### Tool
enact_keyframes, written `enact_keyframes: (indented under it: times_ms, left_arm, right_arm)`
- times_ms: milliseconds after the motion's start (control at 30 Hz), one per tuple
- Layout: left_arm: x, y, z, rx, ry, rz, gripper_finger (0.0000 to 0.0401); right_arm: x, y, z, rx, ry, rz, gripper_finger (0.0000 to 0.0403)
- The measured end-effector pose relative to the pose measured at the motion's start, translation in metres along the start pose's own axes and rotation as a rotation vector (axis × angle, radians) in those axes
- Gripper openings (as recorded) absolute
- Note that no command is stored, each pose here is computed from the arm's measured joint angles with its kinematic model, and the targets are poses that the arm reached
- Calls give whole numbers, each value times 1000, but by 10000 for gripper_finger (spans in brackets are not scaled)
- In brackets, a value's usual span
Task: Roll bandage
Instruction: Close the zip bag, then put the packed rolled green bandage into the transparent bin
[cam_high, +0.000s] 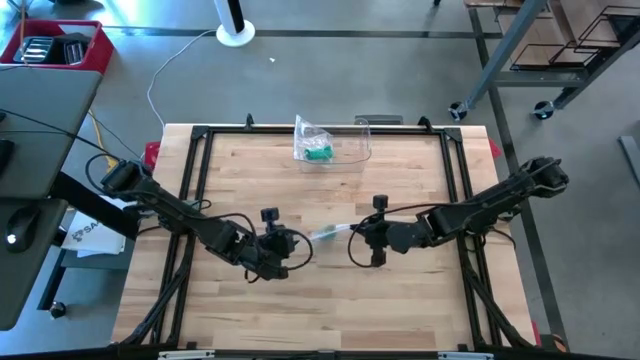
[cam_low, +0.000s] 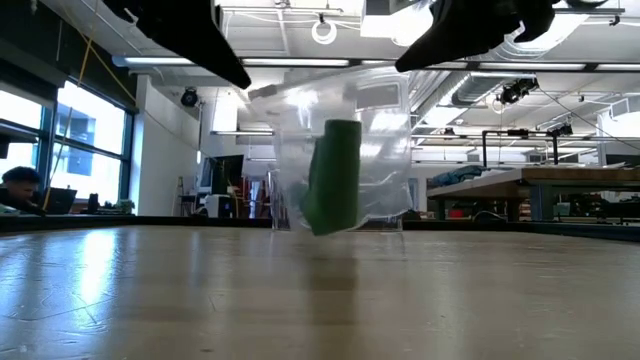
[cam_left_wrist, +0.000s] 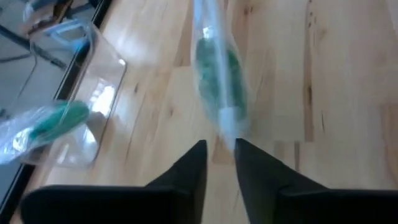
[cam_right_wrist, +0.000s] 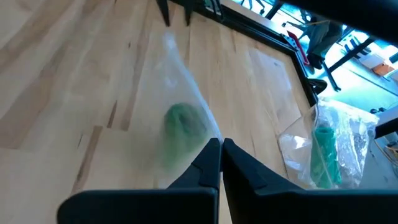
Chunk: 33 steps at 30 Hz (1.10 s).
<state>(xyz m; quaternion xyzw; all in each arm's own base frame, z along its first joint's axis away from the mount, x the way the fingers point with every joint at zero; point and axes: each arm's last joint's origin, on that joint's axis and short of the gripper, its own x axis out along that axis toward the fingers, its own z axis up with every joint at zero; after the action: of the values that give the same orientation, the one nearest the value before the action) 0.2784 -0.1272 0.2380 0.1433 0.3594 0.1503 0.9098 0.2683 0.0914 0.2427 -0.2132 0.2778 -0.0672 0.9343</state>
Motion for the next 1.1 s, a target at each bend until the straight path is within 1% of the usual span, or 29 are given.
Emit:
enact_keyframes:
  times_ms: [100,233,333,467,533,600,700,800,867,900,933,967,1033,1100]
  left_arm:
    - [-3,7,1,-33,1,7,114]
    - [3,8,14,-59,-87,-7,160]
    - [15,5,25,-39,-170,-42,177]
    - [37,3,36,-30,-255,-92,180]
    - [50,3,35,-42,-250,-90,174]
    - [61,7,32,-66,-215,-77,164]
    - [71,14,28,-110,-168,-88,139]
    - [75,18,26,-131,-141,-152,94]
    - [77,21,26,-145,-136,-180,51]
    - [78,23,26,-169,-131,-183,28]
    - [80,27,26,-202,-121,-177,15]
    - [83,31,25,-235,-107,-167,9]
    - [89,43,26,-285,-83,-135,10]
    - [94,59,34,-326,-90,-96,5]
  right_arm:
    - [0,1,0,3,-7,24,0]
    - [1,0,1,9,-12,24,0]
    - [1,-1,1,13,-17,23,0]
    - [1,-1,2,17,-24,23,0]
    - [1,-1,2,23,-24,24,0]
    - [1,-1,2,30,-24,24,0]
    - [1,0,2,34,-21,26,0]
    - [1,0,1,28,-9,27,0]
    - [1,-1,-1,45,6,-3,1]
    - [1,-1,-2,58,22,-26,5]
    - [0,-1,-4,67,42,-42,11]
    - [-1,-2,-8,76,75,-63,19]
    - [-4,-2,-14,120,132,-100,40]
    - [-7,-4,-23,158,202,-134,62]
